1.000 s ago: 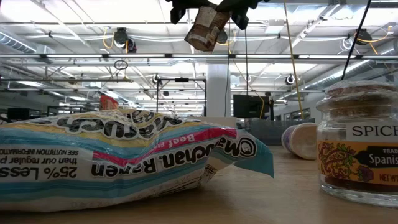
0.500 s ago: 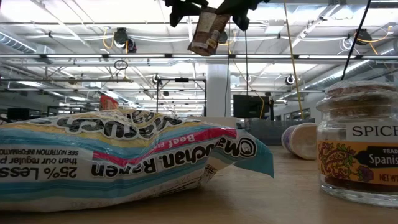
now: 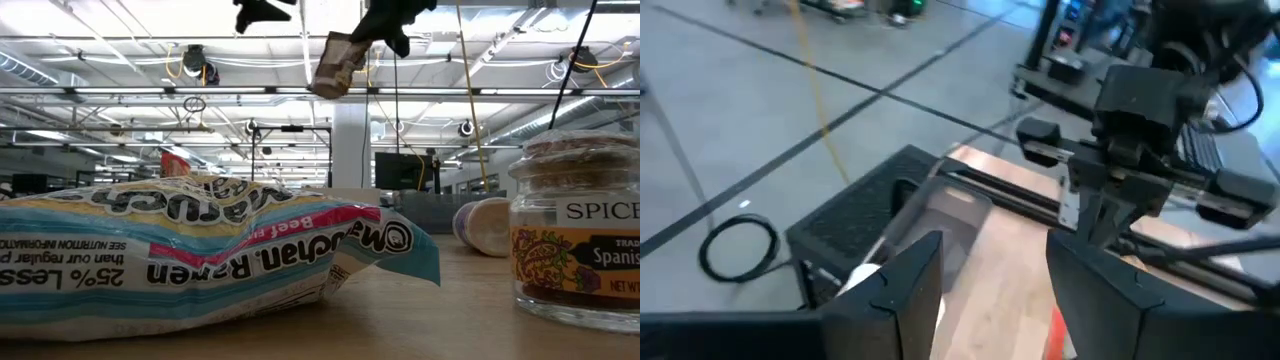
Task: Pick & Place Food Item
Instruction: Put the orange seasoning pack into the white bin
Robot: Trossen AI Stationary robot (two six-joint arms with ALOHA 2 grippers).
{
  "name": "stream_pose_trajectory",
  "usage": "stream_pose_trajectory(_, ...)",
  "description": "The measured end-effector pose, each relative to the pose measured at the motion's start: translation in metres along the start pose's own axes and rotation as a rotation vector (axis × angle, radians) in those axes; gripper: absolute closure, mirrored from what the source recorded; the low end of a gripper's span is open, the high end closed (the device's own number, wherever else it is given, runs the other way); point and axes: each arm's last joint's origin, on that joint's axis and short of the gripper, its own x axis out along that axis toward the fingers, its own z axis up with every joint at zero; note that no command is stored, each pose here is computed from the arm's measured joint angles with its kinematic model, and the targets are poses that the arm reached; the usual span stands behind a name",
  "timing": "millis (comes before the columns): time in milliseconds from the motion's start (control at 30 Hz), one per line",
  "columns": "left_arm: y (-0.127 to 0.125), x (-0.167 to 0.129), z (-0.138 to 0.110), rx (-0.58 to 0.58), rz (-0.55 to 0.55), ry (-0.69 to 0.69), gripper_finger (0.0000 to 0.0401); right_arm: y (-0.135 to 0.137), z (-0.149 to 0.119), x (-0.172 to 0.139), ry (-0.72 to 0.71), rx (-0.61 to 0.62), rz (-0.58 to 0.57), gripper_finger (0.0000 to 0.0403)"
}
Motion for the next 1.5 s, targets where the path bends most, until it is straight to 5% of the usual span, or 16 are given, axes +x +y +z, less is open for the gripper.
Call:
stream_pose_trajectory(233, 0.011, -0.032, -0.001, -0.038, 0.07, 0.034, 0.023, -0.009, 0.018, -0.004, -0.183, 0.089, -0.024, 0.0403)
stream_pose_trajectory(433, 0.004, -0.038, -0.002, -0.035, -0.062, 0.052, 0.0232, -0.023, 0.031, 0.0, -0.299, 0.129, -0.033, 0.0403)
stream_pose_trajectory(733, -0.016, -0.031, -0.001, -0.013, -0.145, 0.041, 0.0231, -0.06, 0.029, 0.032, -0.289, 0.2, -0.057, 0.0403)
stream_pose_trajectory(1033, -0.046, -0.017, 0.006, -0.002, -0.16, -0.097, 0.0231, -0.088, 0.028, 0.059, -0.299, 0.256, 0.033, 0.0403)
stream_pose_trajectory(1267, -0.043, 0.011, -0.021, -0.063, -0.155, -0.097, 0.0231, -0.097, 0.026, 0.056, -0.289, 0.255, -0.001, 0.0403)
stream_pose_trajectory(1500, -0.024, 0.036, -0.06, -0.125, -0.127, -0.084, 0.0231, -0.103, 0.024, 0.05, -0.301, 0.298, -0.171, 0.0403)
